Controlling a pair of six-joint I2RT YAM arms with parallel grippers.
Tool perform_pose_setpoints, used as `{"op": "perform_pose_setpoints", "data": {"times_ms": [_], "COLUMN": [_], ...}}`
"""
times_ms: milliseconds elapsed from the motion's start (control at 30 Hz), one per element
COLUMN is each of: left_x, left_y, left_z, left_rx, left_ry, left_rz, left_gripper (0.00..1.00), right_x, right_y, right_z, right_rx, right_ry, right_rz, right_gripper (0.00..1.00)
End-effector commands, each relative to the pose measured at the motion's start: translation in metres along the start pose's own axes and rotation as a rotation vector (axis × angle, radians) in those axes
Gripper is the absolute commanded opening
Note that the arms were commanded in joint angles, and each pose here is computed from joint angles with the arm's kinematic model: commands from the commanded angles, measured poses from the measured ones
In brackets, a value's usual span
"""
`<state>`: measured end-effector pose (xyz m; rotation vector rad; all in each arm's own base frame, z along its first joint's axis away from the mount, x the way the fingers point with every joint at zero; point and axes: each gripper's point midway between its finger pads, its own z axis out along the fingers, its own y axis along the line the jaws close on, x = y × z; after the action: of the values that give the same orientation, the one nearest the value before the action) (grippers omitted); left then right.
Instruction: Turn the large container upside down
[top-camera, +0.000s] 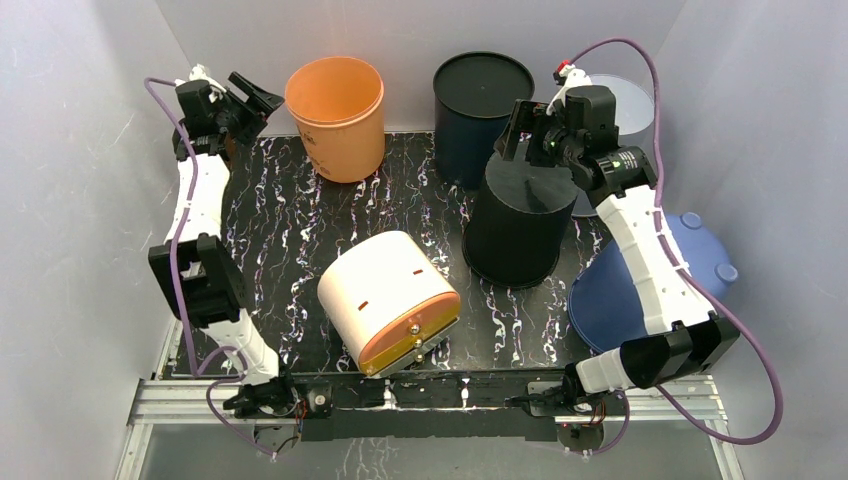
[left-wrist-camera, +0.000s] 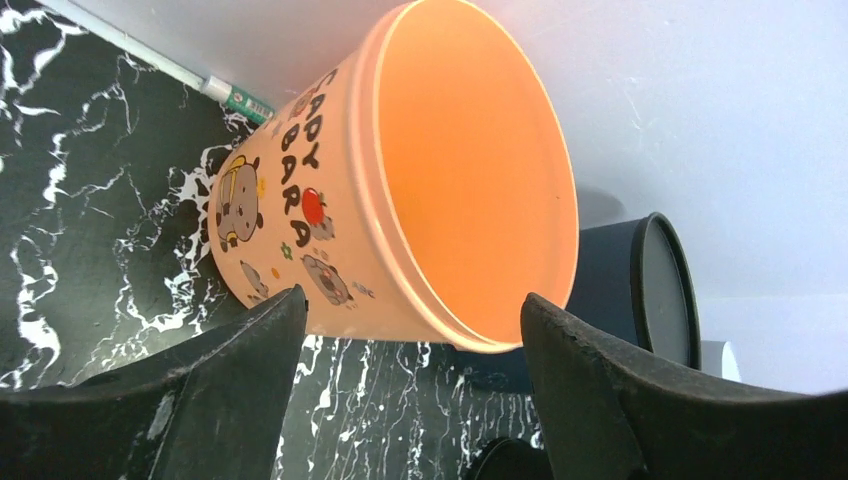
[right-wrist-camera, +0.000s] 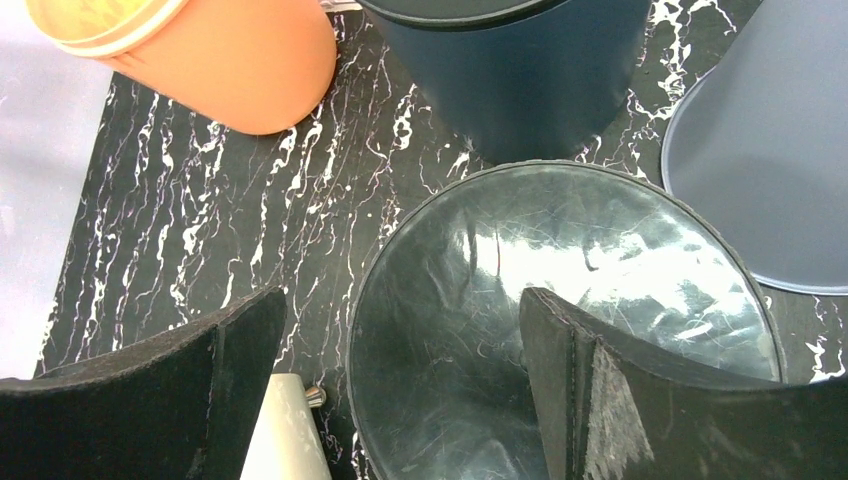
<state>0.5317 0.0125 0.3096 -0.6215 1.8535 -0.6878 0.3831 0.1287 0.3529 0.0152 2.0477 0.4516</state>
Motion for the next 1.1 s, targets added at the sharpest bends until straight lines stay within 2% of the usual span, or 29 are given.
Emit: {"op": "perform_pose_setpoints", "data": {"times_ms": [0, 167, 367, 533, 700, 967, 1067], "left_x": [0.003, 0.009, 0.019, 0.027, 0.028, 0.041, 0.048], "left_y": [-0.015, 0.000, 0.004, 0.000, -0.010, -0.005, 0.004], "left_z": [0.021, 0.046, 0.054, 0.057, 0.064, 0.075, 0.076], "left_rx": [0.126, 0.122, 0.128, 0.121, 0.097, 0.033, -0.010], "left_ry": [0.031, 0.054, 0.082, 0.095, 0.098, 0.138, 0.167], "left_rz": [-0.107, -0.158, -0.161, -0.137, -0.079, -0.004, 0.023], "left_gripper": [0.73, 0.68, 0.67, 0.72, 0.72, 0.68, 0.62], "right_x": [-0.009, -0.006, -0.003, 0.001, 0.003, 0.007, 0.008], "right_y": [0.006, 0.008, 0.008, 0.010, 0.013, 0.011, 0.012], "right_z": [0.005, 0.011, 0.014, 0.019, 0.019, 0.016, 0.016], "right_rx": [-0.037, -0.050, -0.053, -0.068, -0.082, -0.079, -0.083], "right_ry": [-0.040, -0.025, -0.017, -0.005, 0.001, 0.005, 0.007], "right_rz": [-0.011, 0.001, 0.008, 0.022, 0.032, 0.033, 0.032], "right_gripper": [0.87, 0.88, 0.88, 0.89, 0.89, 0.89, 0.89]}}
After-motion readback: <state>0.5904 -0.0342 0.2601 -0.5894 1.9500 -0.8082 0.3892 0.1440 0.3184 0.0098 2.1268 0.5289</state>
